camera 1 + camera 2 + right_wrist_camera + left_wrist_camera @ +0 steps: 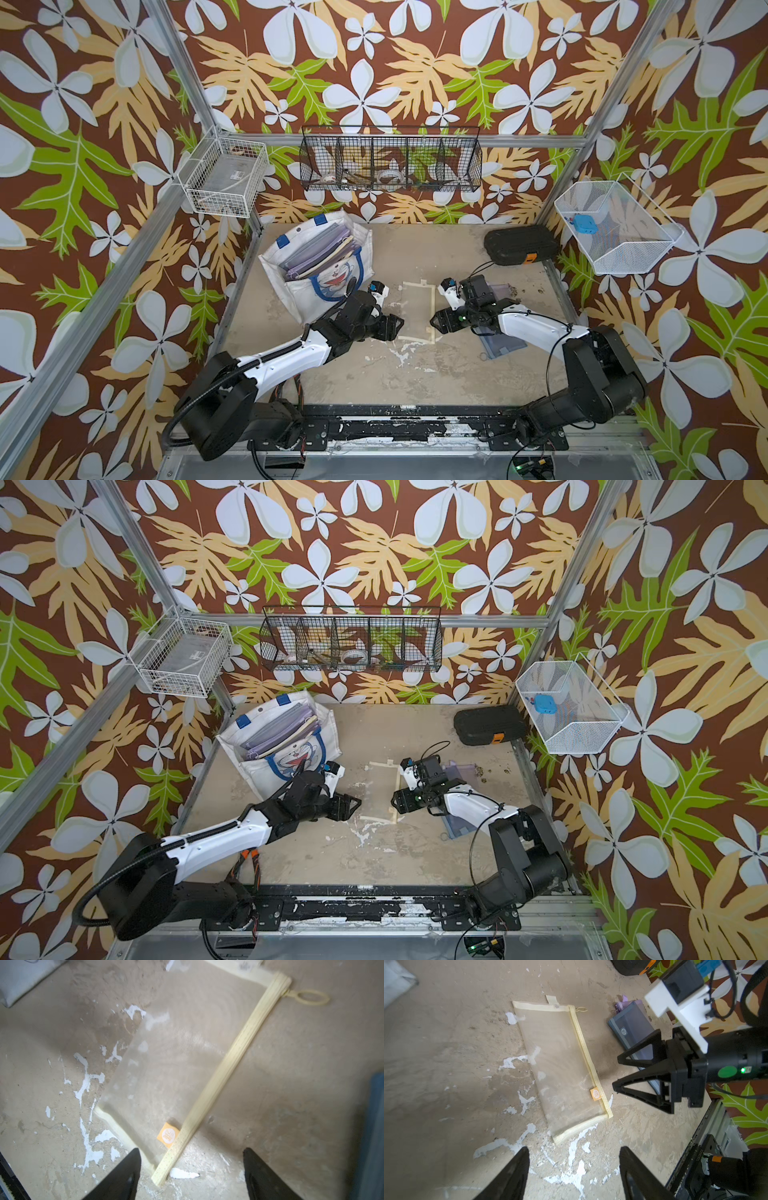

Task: Put the pencil pouch into the canvas bag
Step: Pick up the pencil case from the pencil case.

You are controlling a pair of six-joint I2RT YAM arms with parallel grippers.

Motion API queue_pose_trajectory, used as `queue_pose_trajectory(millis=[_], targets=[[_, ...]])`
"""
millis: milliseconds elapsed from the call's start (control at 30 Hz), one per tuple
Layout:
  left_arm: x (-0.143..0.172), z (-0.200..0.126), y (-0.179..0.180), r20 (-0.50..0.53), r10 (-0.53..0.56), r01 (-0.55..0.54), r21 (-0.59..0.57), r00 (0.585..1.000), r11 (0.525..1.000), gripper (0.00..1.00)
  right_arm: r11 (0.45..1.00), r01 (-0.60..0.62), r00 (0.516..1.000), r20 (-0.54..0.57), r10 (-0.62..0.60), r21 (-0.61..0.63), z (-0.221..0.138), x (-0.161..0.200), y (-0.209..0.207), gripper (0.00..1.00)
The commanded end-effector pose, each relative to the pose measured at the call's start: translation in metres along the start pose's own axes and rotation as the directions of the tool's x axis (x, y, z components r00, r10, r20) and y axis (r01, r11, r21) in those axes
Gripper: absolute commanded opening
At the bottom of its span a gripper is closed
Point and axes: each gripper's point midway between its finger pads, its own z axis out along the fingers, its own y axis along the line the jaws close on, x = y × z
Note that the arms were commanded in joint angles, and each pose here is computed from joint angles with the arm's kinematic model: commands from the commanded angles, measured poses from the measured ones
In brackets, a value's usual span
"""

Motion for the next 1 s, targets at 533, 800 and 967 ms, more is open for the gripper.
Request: queue_pose_trajectory(millis=[533,800,967], targets=[[0.002,0.094,0.032,-0.049,-0.108,0.102,-0.105,0.993,0.989,0.71,0.994,-0.02,1.0,0.017,0.022,-0.108,0.029,0.005,0.008,0.67],[0.012,0.106,0.02,-0.088,-0.2,0.204,0.038,0.976,0.978,0.55,0.99,-0.022,1.0,0.014,0.024,-0.14,0.031,0.005,0.012,0.41],[0.018,0.105,0.011,-0.102,-0.226,0.236,0.107,0.969,0.966,0.34,0.987,-0.03,0.999,0.016,0.033,-0.158,0.032,0.006,0.015,0.38]])
